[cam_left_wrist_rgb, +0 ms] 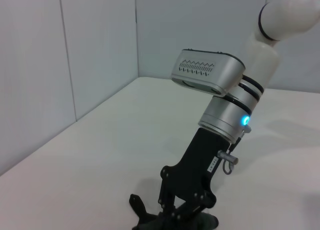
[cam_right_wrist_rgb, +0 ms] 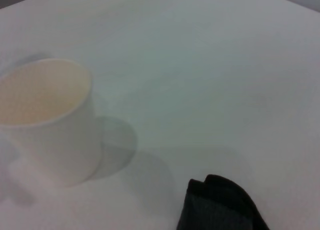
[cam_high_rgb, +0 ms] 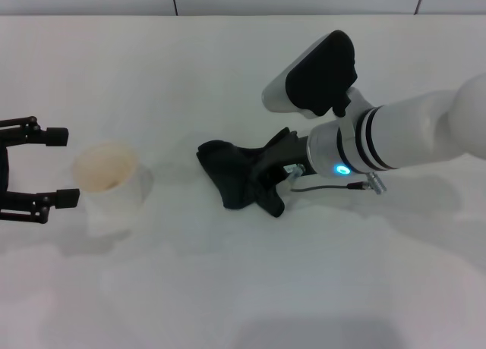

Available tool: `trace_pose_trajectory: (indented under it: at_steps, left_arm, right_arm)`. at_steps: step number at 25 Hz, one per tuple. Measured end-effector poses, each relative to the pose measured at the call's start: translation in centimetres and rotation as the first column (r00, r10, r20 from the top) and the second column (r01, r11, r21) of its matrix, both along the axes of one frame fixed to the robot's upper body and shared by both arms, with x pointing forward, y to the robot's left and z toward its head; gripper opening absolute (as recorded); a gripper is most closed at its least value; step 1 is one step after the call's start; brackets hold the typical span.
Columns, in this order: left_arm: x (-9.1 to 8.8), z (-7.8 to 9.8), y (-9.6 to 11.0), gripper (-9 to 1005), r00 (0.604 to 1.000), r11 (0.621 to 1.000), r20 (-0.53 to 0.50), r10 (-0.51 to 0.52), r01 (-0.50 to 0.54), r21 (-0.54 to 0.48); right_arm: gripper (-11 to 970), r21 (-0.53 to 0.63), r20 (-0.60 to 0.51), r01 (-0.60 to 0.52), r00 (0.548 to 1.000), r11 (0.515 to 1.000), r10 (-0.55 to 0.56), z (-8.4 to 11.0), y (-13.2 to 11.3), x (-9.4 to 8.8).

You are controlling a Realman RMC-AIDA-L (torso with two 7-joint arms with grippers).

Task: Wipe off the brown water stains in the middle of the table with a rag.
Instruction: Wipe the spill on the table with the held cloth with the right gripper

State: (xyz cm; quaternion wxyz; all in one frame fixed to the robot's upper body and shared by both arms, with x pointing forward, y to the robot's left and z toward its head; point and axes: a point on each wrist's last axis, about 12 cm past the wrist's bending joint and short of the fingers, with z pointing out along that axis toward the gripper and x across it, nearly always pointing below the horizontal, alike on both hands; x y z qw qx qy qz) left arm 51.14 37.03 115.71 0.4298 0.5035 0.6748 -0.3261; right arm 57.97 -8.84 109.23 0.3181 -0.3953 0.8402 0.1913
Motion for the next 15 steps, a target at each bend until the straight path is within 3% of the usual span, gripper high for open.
trace_pose_trajectory:
  at_steps: [8, 15]
  left_arm:
    - [-0.1, -0.1, 0.0, 880, 1.000, 1.000, -0.002, 0.003, -0.003, -0.001]
    - [0.1, 0.0, 0.0, 881, 1.000, 1.000, 0.003, 0.001, -0.001, 0.001]
  right_arm:
    - [76, 0.005, 0.006, 0.030, 1.000, 1.000, -0.030, 0.1, -0.6, 0.6]
    - [76, 0.001, -0.027, -0.063, 0.998, 0.998, 0.063, 0.3, 1.0, -1.3]
